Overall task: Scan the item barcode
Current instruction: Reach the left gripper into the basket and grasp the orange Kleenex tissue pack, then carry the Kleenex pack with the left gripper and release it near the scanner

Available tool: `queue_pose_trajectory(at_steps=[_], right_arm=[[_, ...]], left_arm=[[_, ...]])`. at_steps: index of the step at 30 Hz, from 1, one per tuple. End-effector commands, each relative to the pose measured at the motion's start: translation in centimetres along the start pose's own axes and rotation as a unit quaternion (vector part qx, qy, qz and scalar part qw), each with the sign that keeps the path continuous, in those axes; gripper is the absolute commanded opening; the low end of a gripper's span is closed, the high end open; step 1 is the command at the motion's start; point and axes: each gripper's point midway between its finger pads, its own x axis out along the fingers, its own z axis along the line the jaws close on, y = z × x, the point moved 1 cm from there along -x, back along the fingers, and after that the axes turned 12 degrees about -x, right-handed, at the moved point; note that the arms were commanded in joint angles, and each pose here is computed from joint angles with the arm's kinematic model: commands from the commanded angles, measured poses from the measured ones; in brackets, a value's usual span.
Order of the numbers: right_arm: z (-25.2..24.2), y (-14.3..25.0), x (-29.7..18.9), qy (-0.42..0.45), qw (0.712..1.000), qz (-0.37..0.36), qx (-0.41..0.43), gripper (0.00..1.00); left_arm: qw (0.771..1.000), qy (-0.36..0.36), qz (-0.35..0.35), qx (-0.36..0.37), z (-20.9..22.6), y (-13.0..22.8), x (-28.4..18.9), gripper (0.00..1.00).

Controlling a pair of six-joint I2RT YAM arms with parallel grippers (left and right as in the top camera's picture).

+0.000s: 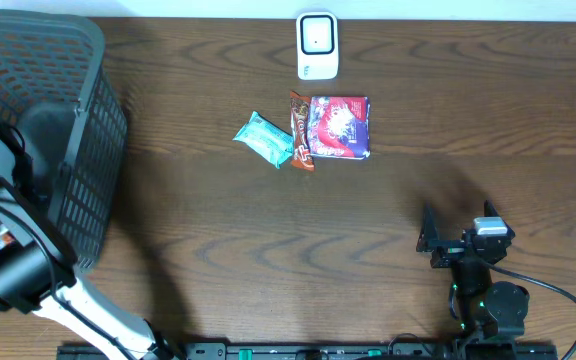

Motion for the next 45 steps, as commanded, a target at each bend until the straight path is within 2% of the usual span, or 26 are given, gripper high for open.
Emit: queue_pose_trajectory(at_steps=[1,5,8,10,13,14,15,16,19,20,23,26,34,41,45], right_arm=[[-0.1,0.1,0.0,0.002,1.000,0.001,0.000,0.99],[-0.1,0.1,0.0,0.002,1.000,0.001,0.000,0.99],[-0.1,0.1,0.0,0.002,1.000,0.001,0.000,0.99],[-0.1,0.1,0.0,0.002,1.000,0.001,0.000,0.99],[-0.1,0.1,0.0,0.002,1.000,0.002,0.000,0.99],[-0.1,0.1,0.0,0.002,1.000,0.001,0.000,0.99],[-0.1,0.1,0.0,0.002,1.000,0.001,0.000,0.99],[-0.1,0.1,0.0,0.002,1.000,0.001,0.000,0.99],[-0.1,0.1,0.0,0.002,1.000,0.002,0.000,0.99],[-0.1,0.1,0.0,0.002,1.000,0.001,0.000,0.99],[-0.1,0.1,0.0,0.002,1.000,0.001,0.000,0.99],[-0.1,0.1,0.0,0.002,1.000,0.001,0.000,0.99],[-0.1,0.1,0.0,0.002,1.000,0.001,0.000,0.99],[-0.1,0.1,0.0,0.002,1.000,0.001,0.000,0.99],[-0.1,0.1,0.0,0.002,1.000,0.001,0.000,0.99]], left_arm=[[0.993,0.120,0.016,-0.008,-0.8,-1.9,-7.3,0.07],[0.972,0.232,0.040,-0.020,0.3,-2.0,-14.4,0.07],[0.940,0.337,0.035,0.030,1.2,-1.1,-20.6,0.08],[0.909,0.408,0.024,0.085,1.8,0.4,-24.9,0.07],[0.835,0.511,-0.006,0.201,2.8,4.0,-31.3,0.07],[0.798,0.546,-0.019,0.254,3.2,5.9,-33.6,0.07],[0.770,0.567,-0.029,0.291,3.5,7.3,-35.1,0.07],[0.723,0.594,-0.043,0.350,4.1,9.8,-37.0,0.07],[0.639,0.621,-0.062,0.449,5.2,15.1,-39.5,0.07],[0.615,0.624,-0.066,0.477,5.4,17.1,-39.9,0.08],[0.564,0.626,-0.067,0.535,5.5,22.3,-40.5,0.08],[0.534,0.617,-0.054,0.576,5.1,27.5,-40.1,0.07],[0.488,0.563,-0.039,0.666,2.6,39.1,-35.0,0.08],[0.485,0.499,-0.020,0.718,1.7,45.1,-28.6,0.08],[0.482,0.486,-0.017,0.729,1.8,46.5,-27.2,0.11]])
